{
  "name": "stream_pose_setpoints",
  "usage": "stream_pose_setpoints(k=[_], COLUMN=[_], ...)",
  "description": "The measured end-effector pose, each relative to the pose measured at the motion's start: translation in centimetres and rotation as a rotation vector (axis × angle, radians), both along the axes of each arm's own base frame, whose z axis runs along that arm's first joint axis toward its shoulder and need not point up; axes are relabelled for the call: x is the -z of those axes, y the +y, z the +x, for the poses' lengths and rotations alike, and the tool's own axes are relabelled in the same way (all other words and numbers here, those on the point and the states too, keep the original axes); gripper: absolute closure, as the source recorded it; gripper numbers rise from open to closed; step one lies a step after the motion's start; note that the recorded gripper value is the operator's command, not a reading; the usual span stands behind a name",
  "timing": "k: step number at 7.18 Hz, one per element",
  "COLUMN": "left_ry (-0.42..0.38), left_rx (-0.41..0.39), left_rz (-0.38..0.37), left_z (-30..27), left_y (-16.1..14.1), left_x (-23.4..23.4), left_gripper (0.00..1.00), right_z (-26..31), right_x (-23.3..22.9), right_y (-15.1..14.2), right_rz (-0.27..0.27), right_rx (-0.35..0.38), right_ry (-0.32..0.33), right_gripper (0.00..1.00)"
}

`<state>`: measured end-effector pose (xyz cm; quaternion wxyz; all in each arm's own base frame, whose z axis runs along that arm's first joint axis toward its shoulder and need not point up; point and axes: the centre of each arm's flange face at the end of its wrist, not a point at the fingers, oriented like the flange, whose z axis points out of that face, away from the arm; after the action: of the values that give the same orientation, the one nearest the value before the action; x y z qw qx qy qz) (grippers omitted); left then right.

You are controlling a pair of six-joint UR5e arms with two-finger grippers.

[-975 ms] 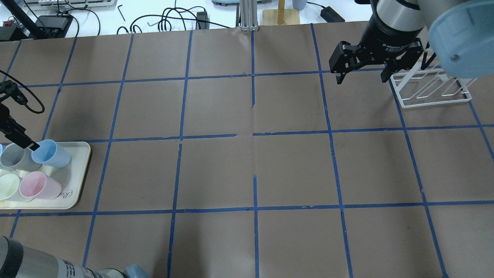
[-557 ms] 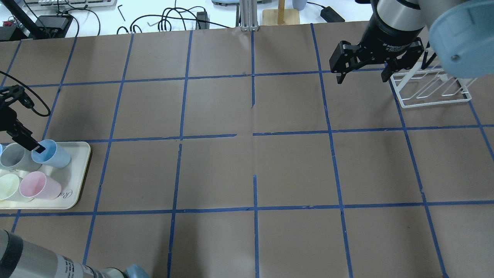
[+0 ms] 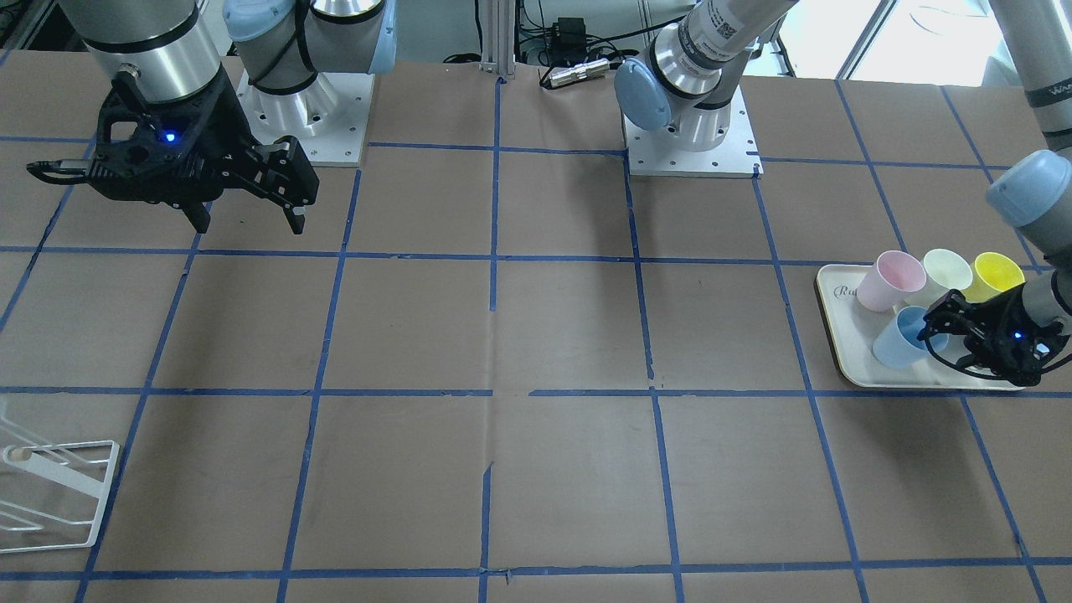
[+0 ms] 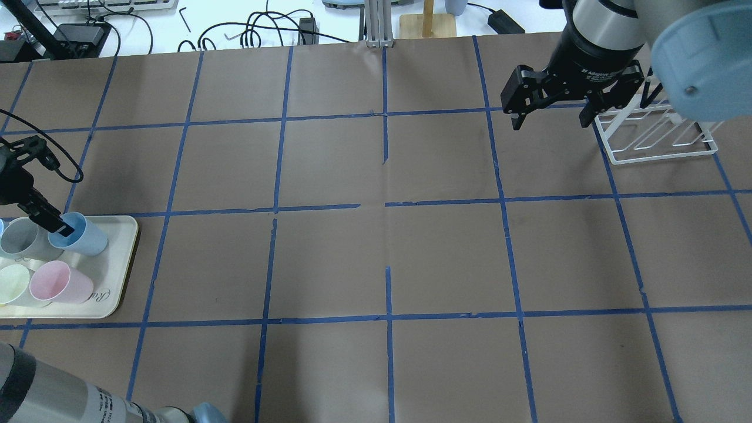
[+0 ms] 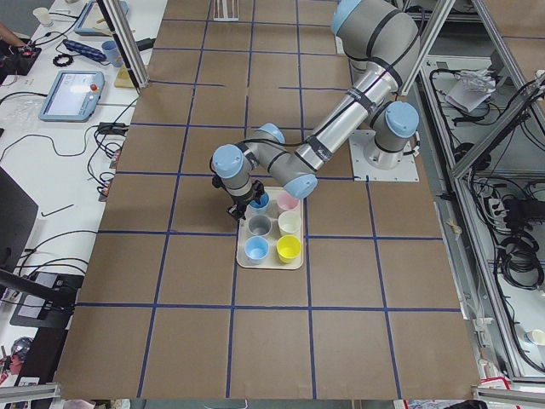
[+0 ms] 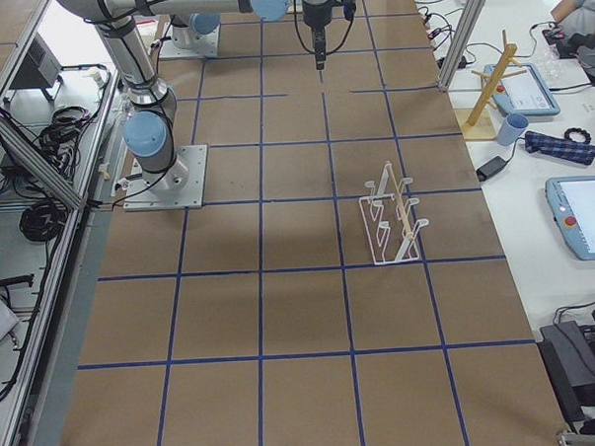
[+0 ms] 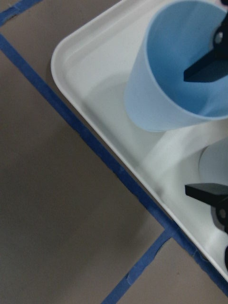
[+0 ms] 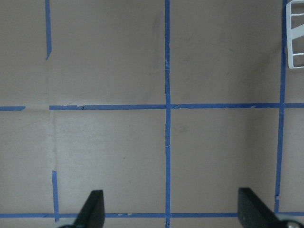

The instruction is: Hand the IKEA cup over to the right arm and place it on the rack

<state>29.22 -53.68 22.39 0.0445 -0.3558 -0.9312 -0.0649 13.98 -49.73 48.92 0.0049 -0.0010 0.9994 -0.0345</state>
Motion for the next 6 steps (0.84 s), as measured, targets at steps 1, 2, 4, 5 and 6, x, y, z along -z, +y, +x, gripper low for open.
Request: stream_pose_setpoints(k=[1,2,4,5,6], left_ry=[-0.001,-0.001,0.002,0.004,0.018], left_rx=[0.002,0.003,0.000,0.000,-0.006], left_rz=[0.003,0.005,0.009,0.002,-0.007], left_z=[-0.1,-0.2,-0.7,-1.1,-1.5], left_y=[0.0,-0.1,-0.1,-0.2,-0.2], left_x=[0.1,0.1,-0.4,-1.1,-1.8], left_gripper=[1.00,1.00,1.00,1.00,1.00], right_z=[0.0,0.0,0.0,0.0,0.0], right_x=[0.0,0.1,0.2,0.2,0.2], right_y=[0.0,0.0,0.0,0.0,0.0], right_rz=[0.001,0.002,0.004,0.004,0.004], right_rx=[0.000,0.000,0.000,0.000,0.000], right_ry=[0.000,-0.001,-0.002,-0.002,-0.002], right_gripper=[0.00,0.00,0.00,0.00,0.00])
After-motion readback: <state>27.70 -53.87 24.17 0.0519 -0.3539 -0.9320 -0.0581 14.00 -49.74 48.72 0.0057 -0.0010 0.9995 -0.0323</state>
